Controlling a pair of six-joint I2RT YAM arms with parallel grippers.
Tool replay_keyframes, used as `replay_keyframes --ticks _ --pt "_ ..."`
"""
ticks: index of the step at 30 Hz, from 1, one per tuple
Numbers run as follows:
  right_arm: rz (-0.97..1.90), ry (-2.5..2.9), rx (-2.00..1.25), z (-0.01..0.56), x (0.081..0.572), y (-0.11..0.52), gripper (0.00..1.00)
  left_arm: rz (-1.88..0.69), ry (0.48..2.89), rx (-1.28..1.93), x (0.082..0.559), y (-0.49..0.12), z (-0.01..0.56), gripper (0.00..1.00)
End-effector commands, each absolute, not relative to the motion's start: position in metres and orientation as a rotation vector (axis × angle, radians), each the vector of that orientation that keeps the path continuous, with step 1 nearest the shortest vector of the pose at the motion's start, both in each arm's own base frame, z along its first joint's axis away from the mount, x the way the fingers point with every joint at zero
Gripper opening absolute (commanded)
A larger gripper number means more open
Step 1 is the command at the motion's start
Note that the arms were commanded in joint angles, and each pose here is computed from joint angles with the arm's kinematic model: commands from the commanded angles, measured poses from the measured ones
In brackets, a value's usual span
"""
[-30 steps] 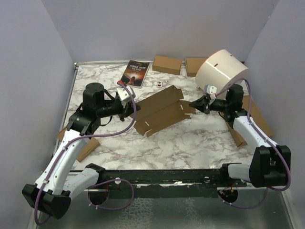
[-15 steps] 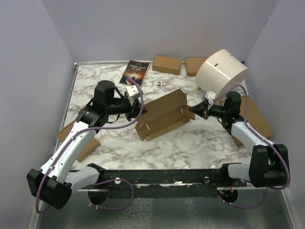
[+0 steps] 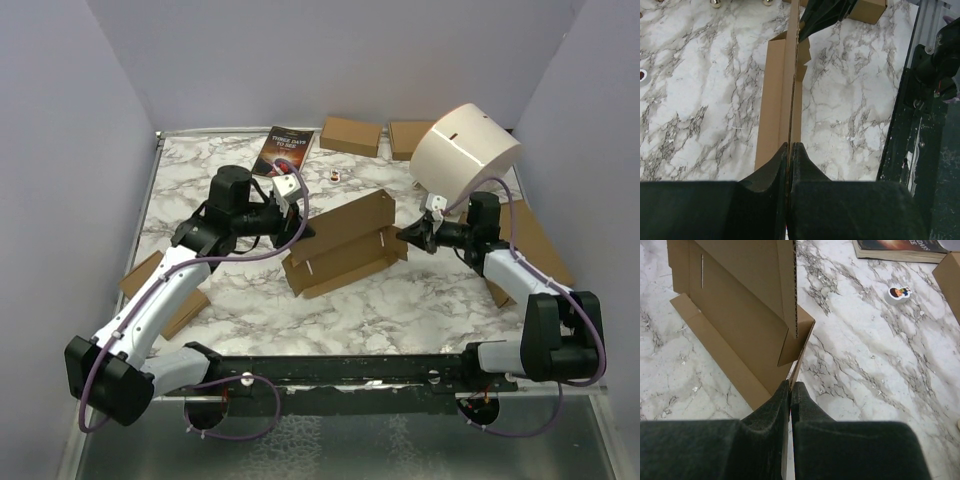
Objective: Fold the paper box
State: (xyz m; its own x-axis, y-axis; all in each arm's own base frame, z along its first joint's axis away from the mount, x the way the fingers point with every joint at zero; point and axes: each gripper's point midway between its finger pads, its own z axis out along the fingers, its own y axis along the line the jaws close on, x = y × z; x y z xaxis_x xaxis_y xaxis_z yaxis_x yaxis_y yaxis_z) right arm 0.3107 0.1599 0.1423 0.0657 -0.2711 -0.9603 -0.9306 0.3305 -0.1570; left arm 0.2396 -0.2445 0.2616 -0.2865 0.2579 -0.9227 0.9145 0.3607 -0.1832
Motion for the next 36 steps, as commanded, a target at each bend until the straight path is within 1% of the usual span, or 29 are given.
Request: replay_keyframes --ticks 1,11,13,17,23,29,32,36 --pt "0.847 1.472 -1.223 0.132 0.292 0.168 0.02 -0.981 1.814 1.052 0.234 -0.251 0.258 0.0" --pt "0.872 1.475 -1.304 0.119 0.273 0.167 0.08 -0.963 1.823 1.072 0.224 -0.257 0.253 0.0" --pt "0.876 1.472 -1.315 0.117 0.271 0.166 0.12 -0.963 1.822 1.072 0.223 -0.258 0.252 0.0" --pt "0.882 1.486 -1.313 0.116 0.27 0.166 0.15 -0.952 1.819 1.074 0.22 -0.26 0.253 0.0" --pt "0.952 1.508 -1.293 0.118 0.268 0.169 0.16 -0.939 1.806 1.094 0.216 -0.264 0.252 0.0" --pt "0.927 1.488 -1.327 0.114 0.264 0.167 0.16 -0.933 1.8 1.107 0.211 -0.268 0.249 0.0" --pt "0.903 1.467 -1.341 0.113 0.261 0.166 0.14 -0.938 1.791 1.099 0.208 -0.27 0.251 0.0" --pt "0.868 1.463 -1.308 0.118 0.265 0.166 0.02 -0.93 1.757 1.061 0.209 -0.271 0.259 0.0"
